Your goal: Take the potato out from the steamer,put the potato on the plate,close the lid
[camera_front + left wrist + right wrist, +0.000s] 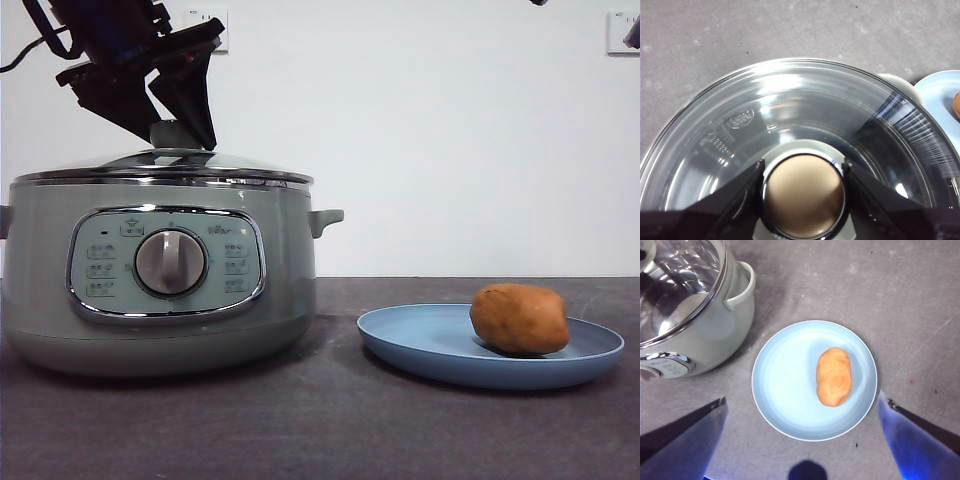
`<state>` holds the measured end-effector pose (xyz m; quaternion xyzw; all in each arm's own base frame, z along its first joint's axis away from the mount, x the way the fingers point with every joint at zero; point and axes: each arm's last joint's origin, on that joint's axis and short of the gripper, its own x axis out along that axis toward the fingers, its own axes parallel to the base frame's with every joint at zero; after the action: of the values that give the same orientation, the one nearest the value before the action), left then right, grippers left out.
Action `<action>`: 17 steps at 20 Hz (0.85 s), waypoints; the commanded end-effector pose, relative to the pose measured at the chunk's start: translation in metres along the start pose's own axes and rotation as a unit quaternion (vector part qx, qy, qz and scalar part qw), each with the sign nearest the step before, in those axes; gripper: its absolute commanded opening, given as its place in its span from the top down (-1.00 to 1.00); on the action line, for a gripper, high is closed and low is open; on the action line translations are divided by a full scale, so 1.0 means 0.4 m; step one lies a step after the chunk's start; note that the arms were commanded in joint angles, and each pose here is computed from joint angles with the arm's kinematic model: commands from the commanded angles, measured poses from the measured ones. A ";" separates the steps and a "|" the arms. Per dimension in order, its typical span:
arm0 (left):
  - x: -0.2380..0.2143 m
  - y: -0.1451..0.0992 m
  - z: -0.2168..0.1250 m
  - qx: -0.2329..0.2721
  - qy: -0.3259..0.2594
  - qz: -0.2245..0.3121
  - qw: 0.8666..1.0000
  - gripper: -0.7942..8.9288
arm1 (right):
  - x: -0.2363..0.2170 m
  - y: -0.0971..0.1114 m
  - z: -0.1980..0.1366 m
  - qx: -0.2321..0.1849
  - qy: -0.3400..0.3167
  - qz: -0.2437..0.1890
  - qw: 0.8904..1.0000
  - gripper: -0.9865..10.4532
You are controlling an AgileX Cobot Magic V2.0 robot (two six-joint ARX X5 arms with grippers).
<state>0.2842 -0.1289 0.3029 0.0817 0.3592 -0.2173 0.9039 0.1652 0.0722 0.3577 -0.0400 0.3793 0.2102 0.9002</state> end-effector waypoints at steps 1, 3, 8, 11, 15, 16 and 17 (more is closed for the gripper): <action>0.016 -0.008 -0.026 0.004 0.048 -0.008 0.999 0.85 | 0.002 0.000 -0.003 0.005 0.000 0.000 1.000 -0.05; 0.016 -0.007 -0.031 0.004 0.057 0.001 0.998 0.85 | 0.002 0.000 -0.003 0.005 0.000 0.000 1.000 -0.05; 0.015 -0.003 -0.035 0.005 0.067 0.029 0.997 0.85 | 0.002 0.000 -0.004 0.008 0.004 0.000 1.000 -0.05; 0.015 -0.002 -0.035 0.006 0.068 0.039 0.997 0.85 | 0.002 0.000 -0.008 0.009 0.011 0.000 1.000 -0.05; 0.016 -0.002 -0.025 0.006 0.047 0.039 0.998 0.23 | 0.002 0.000 -0.011 0.009 0.017 0.000 1.000 -0.05; 0.016 -0.002 -0.024 0.006 0.044 0.039 0.998 0.05 | 0.002 0.000 -0.011 0.009 0.017 0.000 1.000 -0.05; 0.016 -0.002 -0.021 0.005 0.039 0.039 0.998 -0.13 | 0.002 0.000 -0.011 0.009 0.018 0.000 1.000 -0.05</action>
<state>0.2818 -0.1292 0.3036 0.0983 0.3717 -0.1865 0.9041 0.1630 0.0713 0.3555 -0.0380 0.3955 0.2065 0.8942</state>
